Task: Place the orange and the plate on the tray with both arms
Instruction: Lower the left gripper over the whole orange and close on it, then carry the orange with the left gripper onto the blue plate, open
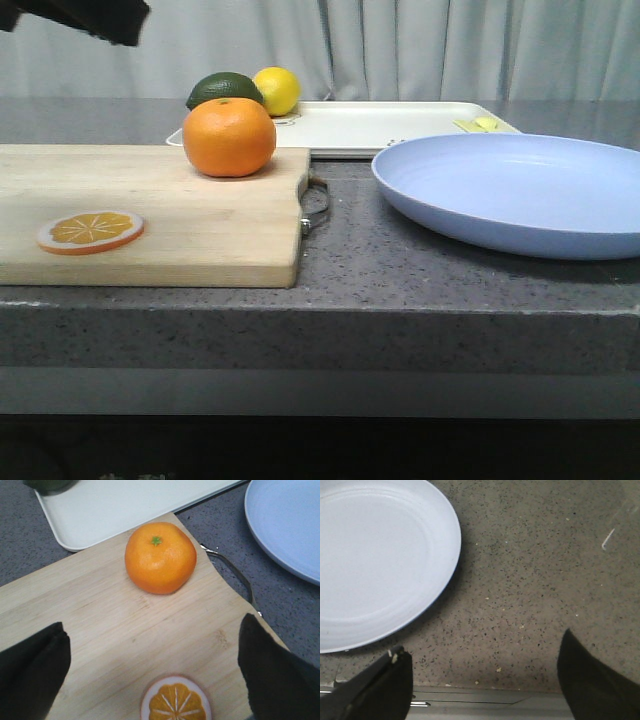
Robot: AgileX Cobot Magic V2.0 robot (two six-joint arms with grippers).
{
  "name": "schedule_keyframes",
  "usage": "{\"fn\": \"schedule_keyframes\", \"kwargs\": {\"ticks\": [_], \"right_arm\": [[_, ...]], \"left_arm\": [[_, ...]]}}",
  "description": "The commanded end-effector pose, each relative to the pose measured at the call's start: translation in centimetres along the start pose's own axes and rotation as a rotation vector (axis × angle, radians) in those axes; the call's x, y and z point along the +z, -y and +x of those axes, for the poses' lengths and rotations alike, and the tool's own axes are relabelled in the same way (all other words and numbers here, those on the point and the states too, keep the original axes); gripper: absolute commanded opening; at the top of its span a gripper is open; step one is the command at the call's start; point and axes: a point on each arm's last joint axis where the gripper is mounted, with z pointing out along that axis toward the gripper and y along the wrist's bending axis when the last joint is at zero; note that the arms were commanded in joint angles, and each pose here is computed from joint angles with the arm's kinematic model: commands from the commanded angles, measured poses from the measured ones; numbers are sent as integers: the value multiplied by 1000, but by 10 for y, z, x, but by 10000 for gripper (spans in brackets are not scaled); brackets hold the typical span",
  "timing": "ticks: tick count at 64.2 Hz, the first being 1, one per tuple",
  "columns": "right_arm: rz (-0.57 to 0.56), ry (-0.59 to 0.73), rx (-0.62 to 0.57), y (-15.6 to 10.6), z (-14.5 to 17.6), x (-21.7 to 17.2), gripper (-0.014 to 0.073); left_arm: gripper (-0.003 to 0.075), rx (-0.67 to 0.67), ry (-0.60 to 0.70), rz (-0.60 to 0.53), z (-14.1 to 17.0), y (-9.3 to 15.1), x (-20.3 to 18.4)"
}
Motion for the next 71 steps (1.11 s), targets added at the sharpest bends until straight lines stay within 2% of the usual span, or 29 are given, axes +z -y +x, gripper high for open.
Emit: {"fn": "schedule_keyframes", "kwargs": {"ticks": [1, 23, 38, 50, 55, 66, 71], "right_arm": [[9, 87, -18, 1, -15, -5, 601], [9, 87, -18, 1, -15, -5, 601], [9, 87, -18, 1, -15, -5, 601], [9, 87, -18, 1, -15, -5, 601], [9, 87, -18, 1, -15, -5, 601], [9, 87, -18, 1, -15, -5, 601], [9, 87, -18, 1, -15, -5, 601]], "left_arm": [[664, 13, 84, -3, -29, 0, 13], [664, 14, 17, 0, -66, -1, 89], [664, 11, -57, 5, -69, 0, 128], [662, 11, -107, 7, -64, 0, 140], [634, 6, -122, 10, -62, 0, 142], [484, -14, -133, 23, -62, 2, 141], [452, -9, -142, 29, -65, 5, 138]]}}
